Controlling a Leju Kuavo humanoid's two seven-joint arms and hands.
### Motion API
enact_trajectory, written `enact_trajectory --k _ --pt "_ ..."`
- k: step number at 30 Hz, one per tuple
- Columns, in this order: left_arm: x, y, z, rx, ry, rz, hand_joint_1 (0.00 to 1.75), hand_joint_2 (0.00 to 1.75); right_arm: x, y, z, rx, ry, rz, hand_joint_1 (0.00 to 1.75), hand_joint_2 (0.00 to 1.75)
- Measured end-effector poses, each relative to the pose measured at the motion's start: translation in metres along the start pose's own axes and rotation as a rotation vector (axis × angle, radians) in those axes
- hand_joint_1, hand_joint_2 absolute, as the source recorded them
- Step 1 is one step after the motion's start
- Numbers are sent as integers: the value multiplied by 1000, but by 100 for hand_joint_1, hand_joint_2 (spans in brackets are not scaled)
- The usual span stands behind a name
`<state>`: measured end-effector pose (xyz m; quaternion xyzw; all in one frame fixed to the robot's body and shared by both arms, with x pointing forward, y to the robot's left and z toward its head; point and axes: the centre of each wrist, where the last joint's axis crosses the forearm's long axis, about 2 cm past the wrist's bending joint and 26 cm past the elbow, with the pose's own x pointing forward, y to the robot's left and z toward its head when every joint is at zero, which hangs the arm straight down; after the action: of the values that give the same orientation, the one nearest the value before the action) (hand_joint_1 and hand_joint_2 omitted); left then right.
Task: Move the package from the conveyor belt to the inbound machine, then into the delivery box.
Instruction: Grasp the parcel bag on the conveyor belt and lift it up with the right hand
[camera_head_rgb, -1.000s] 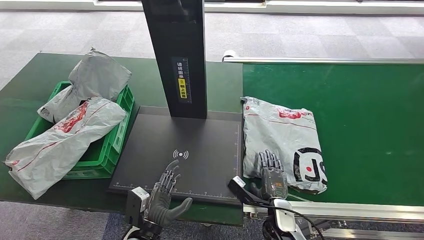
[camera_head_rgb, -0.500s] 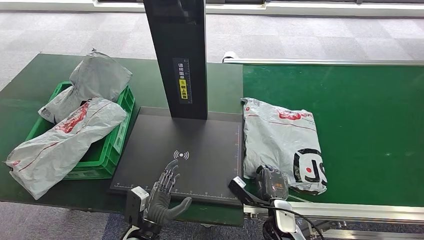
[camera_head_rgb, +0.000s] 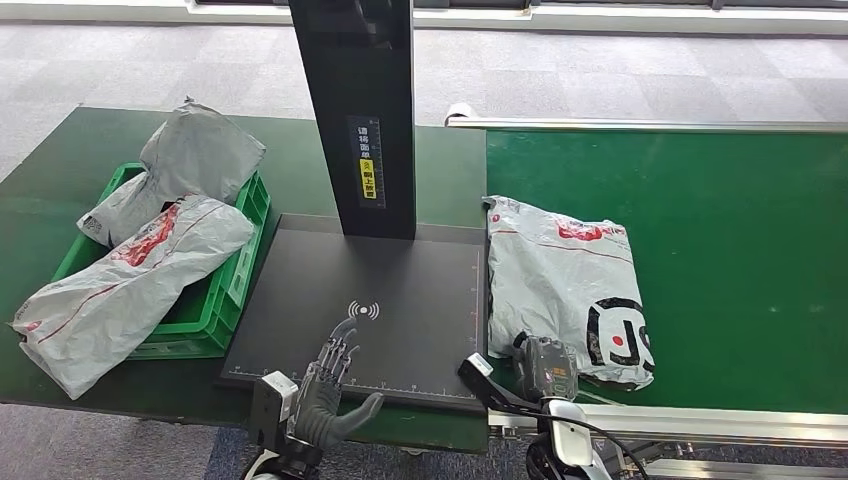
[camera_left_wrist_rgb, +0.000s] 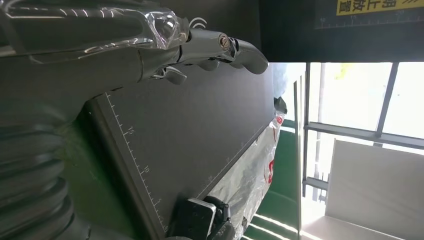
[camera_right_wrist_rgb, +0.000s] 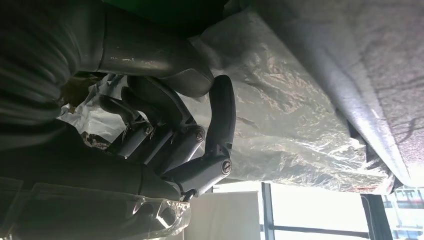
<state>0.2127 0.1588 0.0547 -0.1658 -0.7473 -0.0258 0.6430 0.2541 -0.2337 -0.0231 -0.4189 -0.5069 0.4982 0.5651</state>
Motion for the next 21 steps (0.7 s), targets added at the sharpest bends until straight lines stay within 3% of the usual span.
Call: enact_trajectory --k 10,11,14,15,21 --pt "0 0 -1 -3 2 -1 0 175 -5 4 8 -7 -10 -66 175 175" --pt "1 0 -1 -3 3 -1 0 175 -7 5 10 -10 -16 -86 142 175" --pt "0 1 -1 -1 4 -2 0 175 -6 10 18 -11 -33 -156 11 175" --pt "0 1 -1 -1 6 -2 0 175 -4 12 20 -2 -34 -175 0 175" --pt "-1 2 2 -3 31 -16 0 175 8 13 28 87 -13 -247 0 175"
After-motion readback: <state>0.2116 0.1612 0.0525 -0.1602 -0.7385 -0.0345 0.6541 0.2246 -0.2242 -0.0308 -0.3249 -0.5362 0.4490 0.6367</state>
